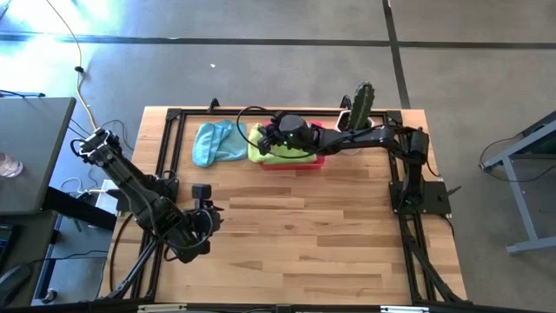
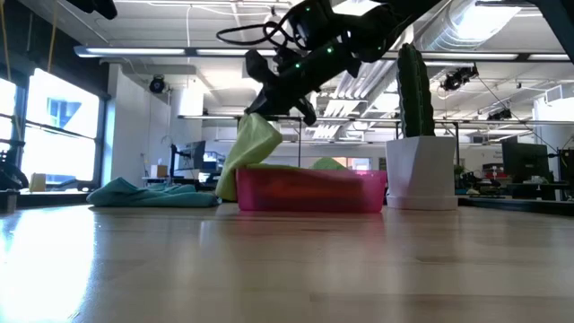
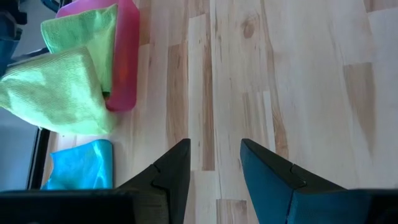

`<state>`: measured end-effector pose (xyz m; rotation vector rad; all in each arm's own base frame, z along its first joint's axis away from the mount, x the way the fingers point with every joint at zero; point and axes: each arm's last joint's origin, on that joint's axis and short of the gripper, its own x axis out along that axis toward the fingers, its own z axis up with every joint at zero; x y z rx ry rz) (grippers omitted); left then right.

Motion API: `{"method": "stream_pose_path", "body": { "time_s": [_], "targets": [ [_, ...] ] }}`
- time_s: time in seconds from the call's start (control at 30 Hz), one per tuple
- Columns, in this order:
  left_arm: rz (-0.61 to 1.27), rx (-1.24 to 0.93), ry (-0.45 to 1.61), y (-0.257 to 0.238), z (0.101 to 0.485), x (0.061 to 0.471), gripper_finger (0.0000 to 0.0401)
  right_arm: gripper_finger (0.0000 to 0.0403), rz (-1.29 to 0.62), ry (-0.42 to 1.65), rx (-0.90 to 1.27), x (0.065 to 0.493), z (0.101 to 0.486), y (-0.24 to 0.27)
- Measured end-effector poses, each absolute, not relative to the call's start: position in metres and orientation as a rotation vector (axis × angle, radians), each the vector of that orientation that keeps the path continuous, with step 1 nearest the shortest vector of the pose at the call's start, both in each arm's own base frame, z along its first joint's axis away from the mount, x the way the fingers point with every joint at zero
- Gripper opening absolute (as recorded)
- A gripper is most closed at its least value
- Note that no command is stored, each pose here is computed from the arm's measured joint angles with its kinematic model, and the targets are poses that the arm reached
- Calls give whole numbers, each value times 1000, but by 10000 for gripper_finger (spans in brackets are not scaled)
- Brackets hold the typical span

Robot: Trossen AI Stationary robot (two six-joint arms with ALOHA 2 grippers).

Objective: Fold microfiber towels
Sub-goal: Stack the folded light green microfiber cloth on top of the green microfiber cloth in the pink bin

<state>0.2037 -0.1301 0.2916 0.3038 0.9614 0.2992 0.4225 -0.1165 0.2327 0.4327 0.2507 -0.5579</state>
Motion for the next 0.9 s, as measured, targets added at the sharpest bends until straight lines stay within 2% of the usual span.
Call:
{"method": "stream_pose_path", "body": {
  "time_s": [0.3, 0.63, 0.9],
  "targets": [
    [324, 292, 978, -128, 291, 201, 131, 0, -681, 267, 302, 409, 253, -118],
    [328, 297, 973, -128, 291, 202, 131, 0, -837, 522, 195, 378, 260, -114],
    [333, 302, 968, -128, 291, 202, 131, 0, -832, 745, 68, 364, 249, -121]
  ]
}}
